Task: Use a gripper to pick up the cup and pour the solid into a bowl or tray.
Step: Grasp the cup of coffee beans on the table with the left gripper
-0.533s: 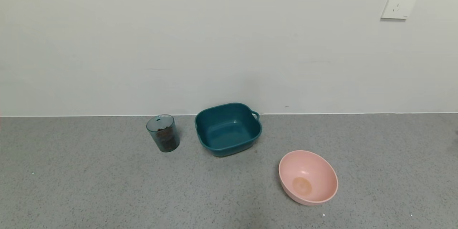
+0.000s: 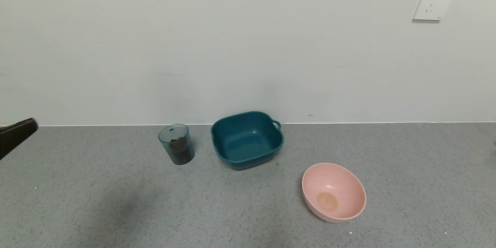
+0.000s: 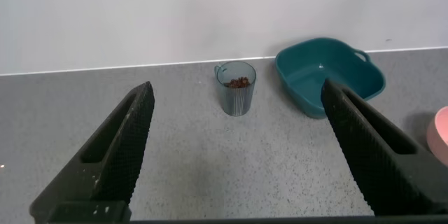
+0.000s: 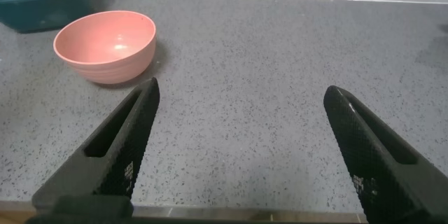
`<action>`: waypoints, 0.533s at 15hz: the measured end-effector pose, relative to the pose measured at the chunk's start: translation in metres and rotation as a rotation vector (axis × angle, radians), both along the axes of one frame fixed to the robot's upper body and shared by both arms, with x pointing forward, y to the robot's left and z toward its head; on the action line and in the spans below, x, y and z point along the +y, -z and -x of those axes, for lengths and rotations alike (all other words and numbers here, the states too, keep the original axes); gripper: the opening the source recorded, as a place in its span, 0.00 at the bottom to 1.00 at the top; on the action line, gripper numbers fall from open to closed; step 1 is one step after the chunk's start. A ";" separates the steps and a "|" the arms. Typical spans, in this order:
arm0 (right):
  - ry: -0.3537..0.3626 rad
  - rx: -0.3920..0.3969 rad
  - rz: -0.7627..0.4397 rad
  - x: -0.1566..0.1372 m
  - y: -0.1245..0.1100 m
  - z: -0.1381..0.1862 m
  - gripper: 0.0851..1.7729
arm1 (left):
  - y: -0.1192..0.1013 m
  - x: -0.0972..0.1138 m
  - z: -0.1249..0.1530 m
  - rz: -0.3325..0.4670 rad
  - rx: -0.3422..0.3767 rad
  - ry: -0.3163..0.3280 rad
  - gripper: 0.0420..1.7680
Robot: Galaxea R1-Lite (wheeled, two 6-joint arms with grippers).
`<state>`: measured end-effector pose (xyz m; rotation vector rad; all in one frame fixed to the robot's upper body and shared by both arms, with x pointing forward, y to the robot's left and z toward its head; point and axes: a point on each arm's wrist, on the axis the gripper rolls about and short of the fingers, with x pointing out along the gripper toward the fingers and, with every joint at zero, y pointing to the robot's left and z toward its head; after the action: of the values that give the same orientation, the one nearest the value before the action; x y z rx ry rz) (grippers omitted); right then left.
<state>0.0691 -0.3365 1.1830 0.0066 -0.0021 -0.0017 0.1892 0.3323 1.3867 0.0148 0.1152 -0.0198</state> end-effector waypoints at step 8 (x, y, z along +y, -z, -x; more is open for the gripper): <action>0.000 0.000 0.000 0.000 0.000 0.000 0.96 | 0.054 -0.025 -0.116 -0.002 0.355 0.085 0.97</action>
<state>0.0691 -0.3365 1.1829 0.0066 -0.0017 -0.0017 0.3049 0.3073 1.3325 0.0184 0.4693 -0.1075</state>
